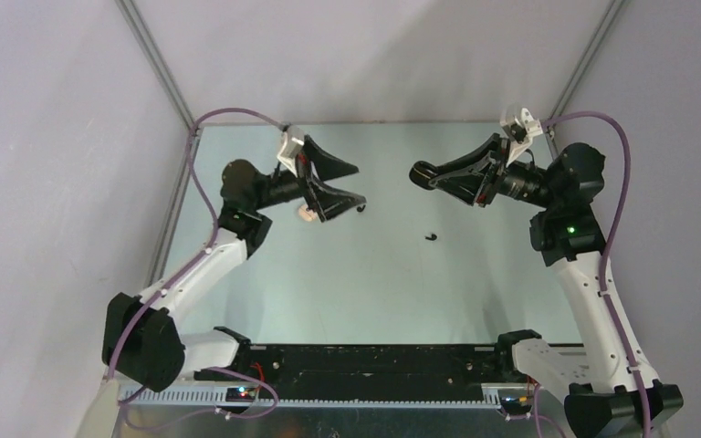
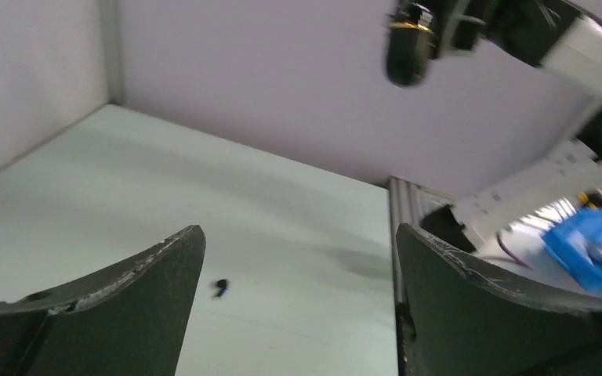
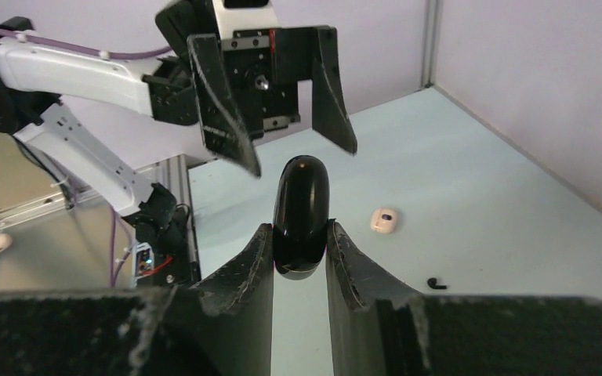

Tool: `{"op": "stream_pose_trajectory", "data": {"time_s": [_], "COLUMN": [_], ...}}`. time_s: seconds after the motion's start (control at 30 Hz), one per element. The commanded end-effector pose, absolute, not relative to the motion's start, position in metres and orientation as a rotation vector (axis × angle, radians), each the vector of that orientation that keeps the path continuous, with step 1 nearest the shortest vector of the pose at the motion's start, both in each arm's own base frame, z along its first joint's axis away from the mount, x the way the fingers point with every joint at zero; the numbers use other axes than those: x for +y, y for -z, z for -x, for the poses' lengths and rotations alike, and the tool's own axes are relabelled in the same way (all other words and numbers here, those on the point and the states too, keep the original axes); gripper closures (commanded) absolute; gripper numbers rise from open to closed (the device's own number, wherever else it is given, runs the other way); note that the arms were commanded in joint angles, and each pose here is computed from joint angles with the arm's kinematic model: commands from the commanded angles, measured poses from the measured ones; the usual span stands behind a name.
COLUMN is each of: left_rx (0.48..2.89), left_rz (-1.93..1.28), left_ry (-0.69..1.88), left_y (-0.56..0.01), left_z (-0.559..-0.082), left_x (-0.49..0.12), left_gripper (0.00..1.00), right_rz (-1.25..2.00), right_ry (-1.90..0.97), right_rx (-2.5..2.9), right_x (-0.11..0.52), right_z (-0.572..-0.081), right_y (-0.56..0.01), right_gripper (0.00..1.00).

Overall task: Insert the wireless bluetooth earbuds into the charging case
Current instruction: Pick up the charging case at the center of the board.

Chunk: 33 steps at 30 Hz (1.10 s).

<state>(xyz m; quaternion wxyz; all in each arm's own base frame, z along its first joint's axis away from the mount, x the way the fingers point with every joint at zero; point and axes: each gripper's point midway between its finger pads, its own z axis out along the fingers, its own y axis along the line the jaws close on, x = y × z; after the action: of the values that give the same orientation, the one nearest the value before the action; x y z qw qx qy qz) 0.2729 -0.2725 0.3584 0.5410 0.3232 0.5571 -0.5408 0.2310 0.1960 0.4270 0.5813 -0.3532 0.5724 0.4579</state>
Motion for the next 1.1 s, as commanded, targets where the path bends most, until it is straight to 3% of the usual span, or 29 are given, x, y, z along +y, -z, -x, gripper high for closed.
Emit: {"op": "stream_pose_trajectory", "data": {"time_s": [0.0, 0.4, 1.07], "left_rx": [1.049, 0.955, 1.164], "left_rz": [-0.946, -1.097, -0.934], "left_ry": [1.462, 1.743, 1.742], "left_y": [-0.381, -0.371, -0.355], "left_z": [-0.211, -0.161, -0.197], "left_x": [-0.293, -0.332, -0.353], "left_gripper": [0.01, 0.04, 0.24], "right_rz": [0.873, 0.923, 0.903], "right_ry": [-1.131, -1.232, -1.207], "right_rx": [1.275, 1.242, 1.265], "right_x": [0.208, 0.228, 0.235], "right_z": [-0.22, -0.206, -0.216], "right_y": [-0.431, -0.41, -0.39], "right_gripper": [0.78, 0.77, 0.77]}}
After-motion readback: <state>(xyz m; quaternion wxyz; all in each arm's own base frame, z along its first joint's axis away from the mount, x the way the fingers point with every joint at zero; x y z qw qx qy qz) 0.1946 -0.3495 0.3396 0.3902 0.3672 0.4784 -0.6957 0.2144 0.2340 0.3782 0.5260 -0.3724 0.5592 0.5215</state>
